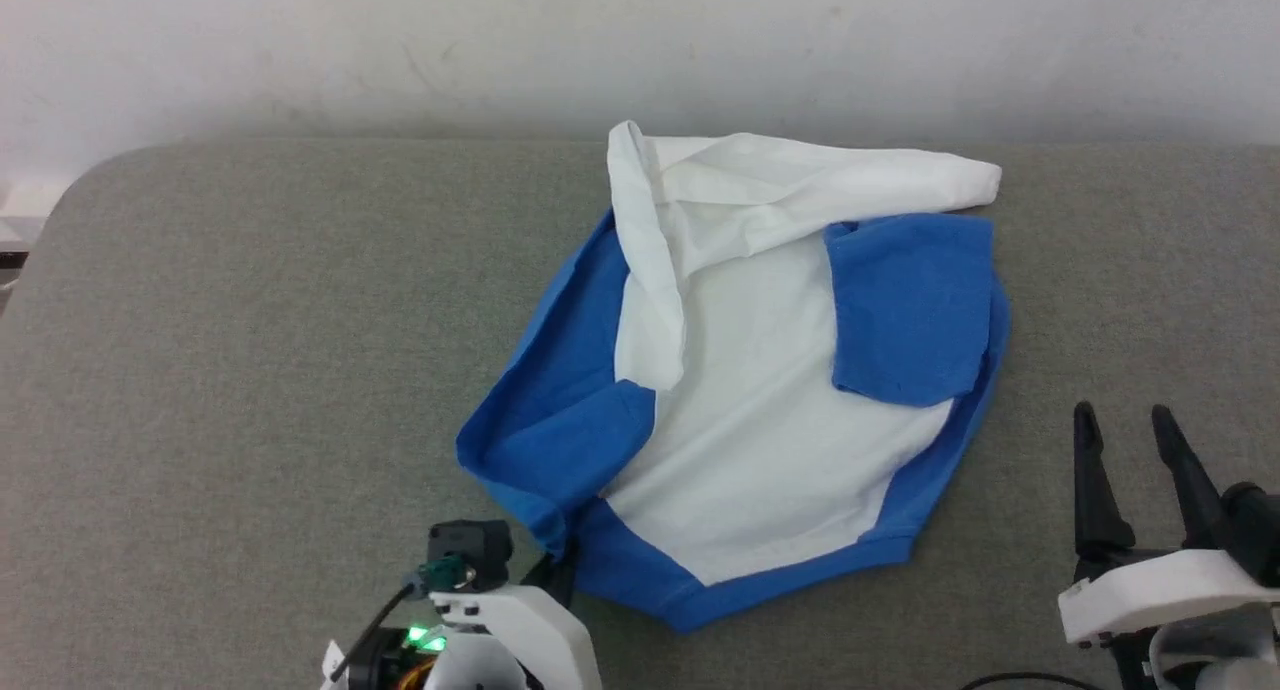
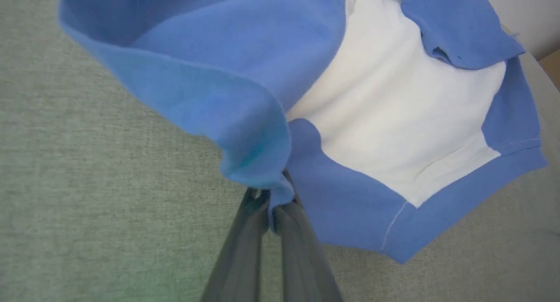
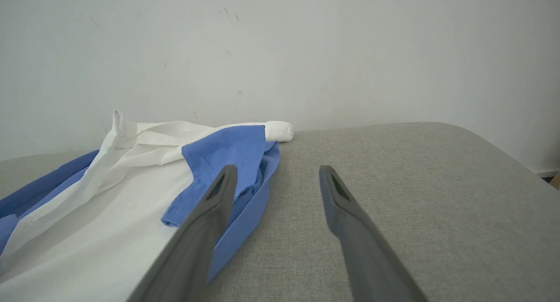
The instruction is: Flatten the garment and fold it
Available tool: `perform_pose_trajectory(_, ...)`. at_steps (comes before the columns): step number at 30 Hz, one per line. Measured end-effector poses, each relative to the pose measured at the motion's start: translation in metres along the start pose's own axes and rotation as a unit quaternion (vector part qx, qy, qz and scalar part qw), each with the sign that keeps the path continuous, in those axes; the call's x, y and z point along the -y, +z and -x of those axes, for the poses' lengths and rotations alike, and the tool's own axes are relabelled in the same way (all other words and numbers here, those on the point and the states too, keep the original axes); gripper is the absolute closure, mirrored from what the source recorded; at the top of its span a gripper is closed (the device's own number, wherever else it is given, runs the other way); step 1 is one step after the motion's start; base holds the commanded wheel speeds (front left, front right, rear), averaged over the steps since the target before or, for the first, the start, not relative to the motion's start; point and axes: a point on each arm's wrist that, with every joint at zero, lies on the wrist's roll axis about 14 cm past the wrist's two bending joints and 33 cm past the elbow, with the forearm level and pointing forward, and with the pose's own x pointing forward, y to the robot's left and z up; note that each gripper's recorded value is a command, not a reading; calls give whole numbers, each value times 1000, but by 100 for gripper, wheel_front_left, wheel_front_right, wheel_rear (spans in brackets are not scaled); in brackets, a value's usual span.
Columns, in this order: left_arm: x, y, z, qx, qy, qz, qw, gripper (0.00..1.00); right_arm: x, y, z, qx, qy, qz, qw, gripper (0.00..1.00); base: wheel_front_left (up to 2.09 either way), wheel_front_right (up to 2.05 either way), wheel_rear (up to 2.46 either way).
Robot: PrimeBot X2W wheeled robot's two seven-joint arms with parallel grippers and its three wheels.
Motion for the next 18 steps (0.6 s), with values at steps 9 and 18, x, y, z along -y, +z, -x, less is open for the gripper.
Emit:
perform_pose_trajectory(9, -53, 19, 22, 51, 67, 34, 996, 100, -26, -58, 15, -146, 40, 2, 988, 0, 0, 0, 0)
perform_pose_trajectory(18, -68, 1, 31, 57, 99, 47, 992, 0, -66, -70, 17, -196, 97, -18, 976, 0, 0, 0, 0)
